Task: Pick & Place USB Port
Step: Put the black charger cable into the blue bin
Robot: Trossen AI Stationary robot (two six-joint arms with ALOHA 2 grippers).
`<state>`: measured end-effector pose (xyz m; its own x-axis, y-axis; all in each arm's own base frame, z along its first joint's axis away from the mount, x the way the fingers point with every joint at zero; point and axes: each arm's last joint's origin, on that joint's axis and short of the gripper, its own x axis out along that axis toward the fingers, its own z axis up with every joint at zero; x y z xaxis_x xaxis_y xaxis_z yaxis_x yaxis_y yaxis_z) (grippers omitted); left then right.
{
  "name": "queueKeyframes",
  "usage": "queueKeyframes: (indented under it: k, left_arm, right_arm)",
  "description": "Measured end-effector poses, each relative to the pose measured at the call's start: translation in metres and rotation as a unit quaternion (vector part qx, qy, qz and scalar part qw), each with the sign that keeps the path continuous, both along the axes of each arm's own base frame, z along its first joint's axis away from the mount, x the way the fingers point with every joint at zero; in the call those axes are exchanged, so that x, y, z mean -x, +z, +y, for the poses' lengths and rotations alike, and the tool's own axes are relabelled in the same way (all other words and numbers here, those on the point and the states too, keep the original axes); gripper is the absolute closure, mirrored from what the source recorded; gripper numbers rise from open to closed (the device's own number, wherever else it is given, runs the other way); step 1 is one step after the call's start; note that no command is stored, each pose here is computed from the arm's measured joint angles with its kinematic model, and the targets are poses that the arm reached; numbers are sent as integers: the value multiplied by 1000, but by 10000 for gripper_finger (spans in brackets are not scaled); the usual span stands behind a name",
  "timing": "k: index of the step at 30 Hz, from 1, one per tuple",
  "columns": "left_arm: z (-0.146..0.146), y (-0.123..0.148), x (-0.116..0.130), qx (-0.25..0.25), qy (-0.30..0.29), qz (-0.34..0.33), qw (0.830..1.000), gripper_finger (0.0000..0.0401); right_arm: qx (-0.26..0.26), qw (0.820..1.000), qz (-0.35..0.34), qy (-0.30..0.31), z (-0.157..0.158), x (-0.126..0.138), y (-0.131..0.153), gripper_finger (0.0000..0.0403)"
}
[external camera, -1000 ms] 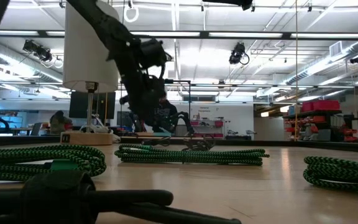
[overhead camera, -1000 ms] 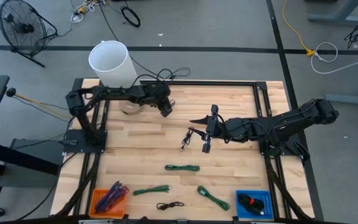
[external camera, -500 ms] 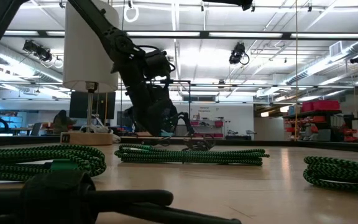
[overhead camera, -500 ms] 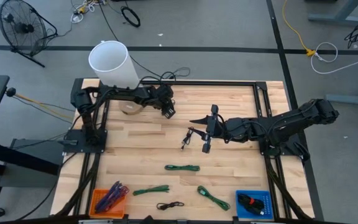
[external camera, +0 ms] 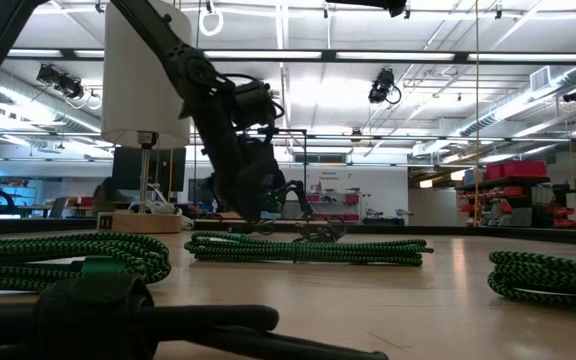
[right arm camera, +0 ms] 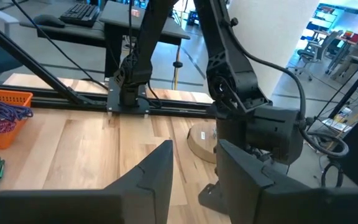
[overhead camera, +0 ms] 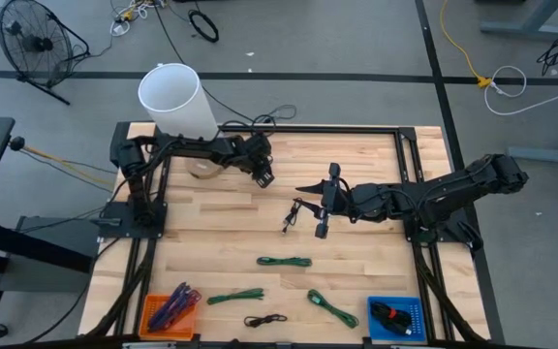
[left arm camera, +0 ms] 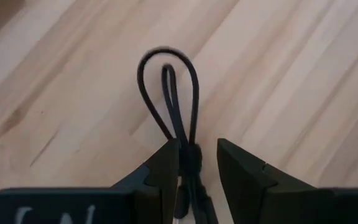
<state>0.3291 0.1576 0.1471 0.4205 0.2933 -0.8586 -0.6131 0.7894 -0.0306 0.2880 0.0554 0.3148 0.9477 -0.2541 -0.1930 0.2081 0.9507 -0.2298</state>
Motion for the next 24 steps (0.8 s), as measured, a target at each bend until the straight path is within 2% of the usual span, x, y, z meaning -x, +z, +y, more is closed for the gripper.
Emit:
queueKeyframes:
  k: [7,19,21,24]
  left_arm:
    - [0,-1,1,-9,16,7,1000,286]
    - [-3,-33,-7,-5,-1,46,999,290]
    - [-3,-32,-7,5,-6,42,999,308]
    - [-4,-25,-6,8,-21,32,999,365]
  right_arm:
    - [0,1000,0,0,0,0,0,278]
    - [-1,1000,-2,4,0,0,0,278]
    - [-1,1000,-2,4,0,0,0,278]
    - [-1,1000,-2,4,0,0,0,278]
